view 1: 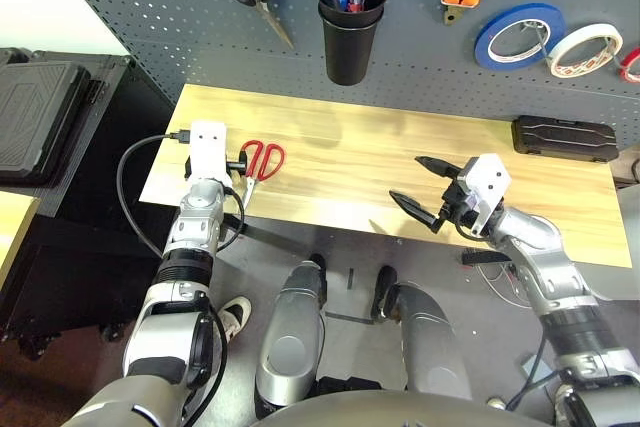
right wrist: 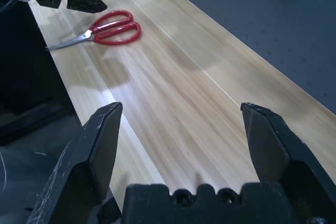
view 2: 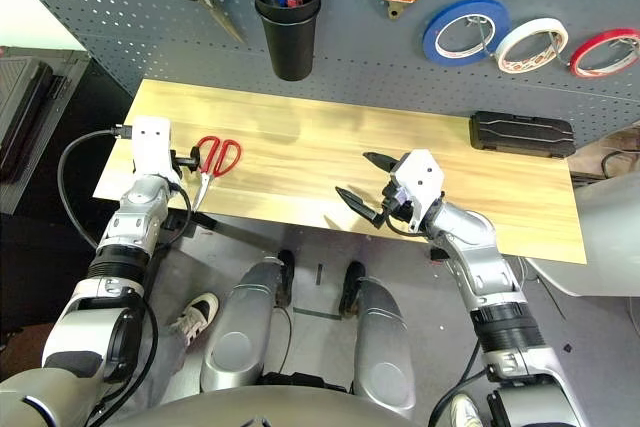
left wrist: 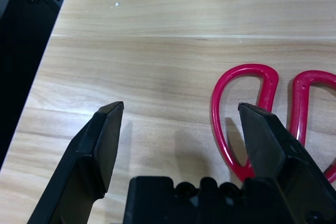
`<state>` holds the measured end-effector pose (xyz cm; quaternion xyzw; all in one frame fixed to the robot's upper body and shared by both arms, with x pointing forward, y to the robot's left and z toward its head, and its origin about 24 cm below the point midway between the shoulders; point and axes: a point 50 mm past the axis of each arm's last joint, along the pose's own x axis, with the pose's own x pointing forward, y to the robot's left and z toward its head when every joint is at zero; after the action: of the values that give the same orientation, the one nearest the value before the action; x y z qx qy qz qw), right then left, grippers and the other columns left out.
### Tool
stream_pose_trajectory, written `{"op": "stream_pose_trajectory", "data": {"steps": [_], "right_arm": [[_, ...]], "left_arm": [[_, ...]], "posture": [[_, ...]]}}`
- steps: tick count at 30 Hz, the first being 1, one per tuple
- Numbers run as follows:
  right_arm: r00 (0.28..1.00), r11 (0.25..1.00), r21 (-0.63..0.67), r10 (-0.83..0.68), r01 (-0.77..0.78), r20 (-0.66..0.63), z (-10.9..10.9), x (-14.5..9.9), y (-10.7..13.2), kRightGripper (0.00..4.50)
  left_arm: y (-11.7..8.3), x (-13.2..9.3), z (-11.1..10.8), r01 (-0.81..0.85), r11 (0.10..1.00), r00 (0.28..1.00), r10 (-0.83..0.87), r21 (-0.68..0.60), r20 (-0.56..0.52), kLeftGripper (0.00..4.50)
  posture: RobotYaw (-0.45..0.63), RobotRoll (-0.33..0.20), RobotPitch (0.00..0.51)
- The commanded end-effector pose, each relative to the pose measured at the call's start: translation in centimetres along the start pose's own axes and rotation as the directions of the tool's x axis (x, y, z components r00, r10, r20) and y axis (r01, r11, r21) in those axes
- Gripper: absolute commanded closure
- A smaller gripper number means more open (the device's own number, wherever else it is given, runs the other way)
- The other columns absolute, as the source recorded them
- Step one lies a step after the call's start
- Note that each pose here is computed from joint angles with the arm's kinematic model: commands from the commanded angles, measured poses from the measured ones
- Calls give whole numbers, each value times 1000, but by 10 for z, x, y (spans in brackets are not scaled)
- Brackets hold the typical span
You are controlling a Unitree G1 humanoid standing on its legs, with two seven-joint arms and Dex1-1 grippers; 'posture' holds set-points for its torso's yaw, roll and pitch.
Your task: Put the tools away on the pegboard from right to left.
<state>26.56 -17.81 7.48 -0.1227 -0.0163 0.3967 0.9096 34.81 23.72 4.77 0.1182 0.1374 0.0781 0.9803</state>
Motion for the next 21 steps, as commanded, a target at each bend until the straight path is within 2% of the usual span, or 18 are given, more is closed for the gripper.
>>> {"op": "stream_pose_trajectory", "data": {"steps": [1,13,18,21], "right_arm": [[999,1000,24,8,-7,-35,-3,-8,5,0],[999,999,22,28,-28,-24,9,-2,11,0],[999,1000,17,25,-25,-28,11,-5,9,0],[999,1000,13,24,-24,-30,12,-6,7,0]], "left_arm": [[2,1,-11,-14,1000,999,14,22,-38,30],[1,3,-31,-49,999,986,51,21,-159,30],[0,3,-33,-56,998,983,57,6,-173,30],[-3,2,-39,-43,999,978,43,2,-206,598]], "posture": [[143,0,370],[113,0,387],[115,0,385],[114,0,385]]}}
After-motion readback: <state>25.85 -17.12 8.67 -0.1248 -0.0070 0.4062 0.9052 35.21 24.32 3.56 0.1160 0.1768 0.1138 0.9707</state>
